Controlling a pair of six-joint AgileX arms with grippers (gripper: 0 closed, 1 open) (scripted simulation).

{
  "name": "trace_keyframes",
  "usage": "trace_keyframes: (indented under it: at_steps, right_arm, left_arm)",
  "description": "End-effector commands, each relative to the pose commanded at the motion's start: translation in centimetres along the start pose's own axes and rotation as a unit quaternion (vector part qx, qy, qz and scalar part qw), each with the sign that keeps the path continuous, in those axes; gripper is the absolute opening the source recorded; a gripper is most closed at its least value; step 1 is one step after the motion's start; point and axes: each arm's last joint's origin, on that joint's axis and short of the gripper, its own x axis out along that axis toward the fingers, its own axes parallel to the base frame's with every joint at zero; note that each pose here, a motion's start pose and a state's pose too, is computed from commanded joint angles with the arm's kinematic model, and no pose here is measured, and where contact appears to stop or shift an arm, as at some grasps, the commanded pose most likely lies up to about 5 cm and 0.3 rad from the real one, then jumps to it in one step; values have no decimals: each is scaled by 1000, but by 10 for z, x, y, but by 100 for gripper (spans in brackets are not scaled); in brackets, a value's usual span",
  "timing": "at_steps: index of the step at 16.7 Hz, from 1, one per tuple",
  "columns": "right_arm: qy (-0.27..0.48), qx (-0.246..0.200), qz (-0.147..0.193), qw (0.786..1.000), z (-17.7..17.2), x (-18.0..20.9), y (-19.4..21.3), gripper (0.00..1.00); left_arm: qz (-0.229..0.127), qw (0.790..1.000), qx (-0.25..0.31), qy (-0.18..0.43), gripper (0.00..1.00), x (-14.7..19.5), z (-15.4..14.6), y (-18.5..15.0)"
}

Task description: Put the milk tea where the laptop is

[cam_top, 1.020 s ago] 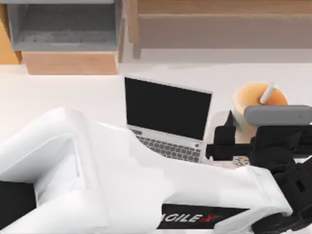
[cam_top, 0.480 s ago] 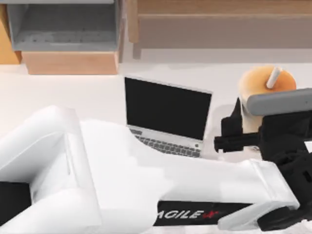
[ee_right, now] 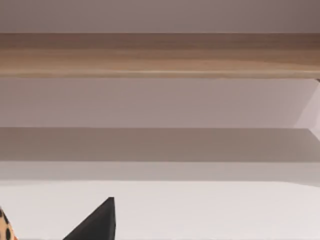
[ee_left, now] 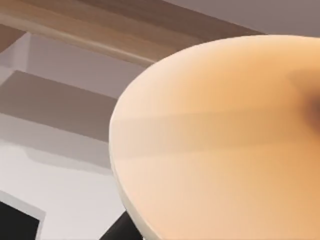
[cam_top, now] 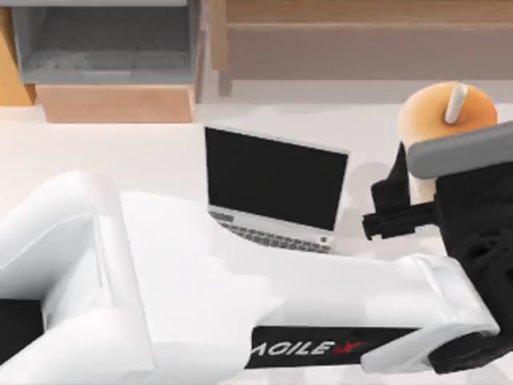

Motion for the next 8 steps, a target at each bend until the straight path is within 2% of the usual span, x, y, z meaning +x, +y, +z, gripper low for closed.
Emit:
trace_keyframes:
  at_steps: [8]
  right_arm:
    - [0, 0, 0, 1000, 0, 0, 0, 100]
  left_arm:
    - [1, 988, 144, 62, 0, 0, -66, 33]
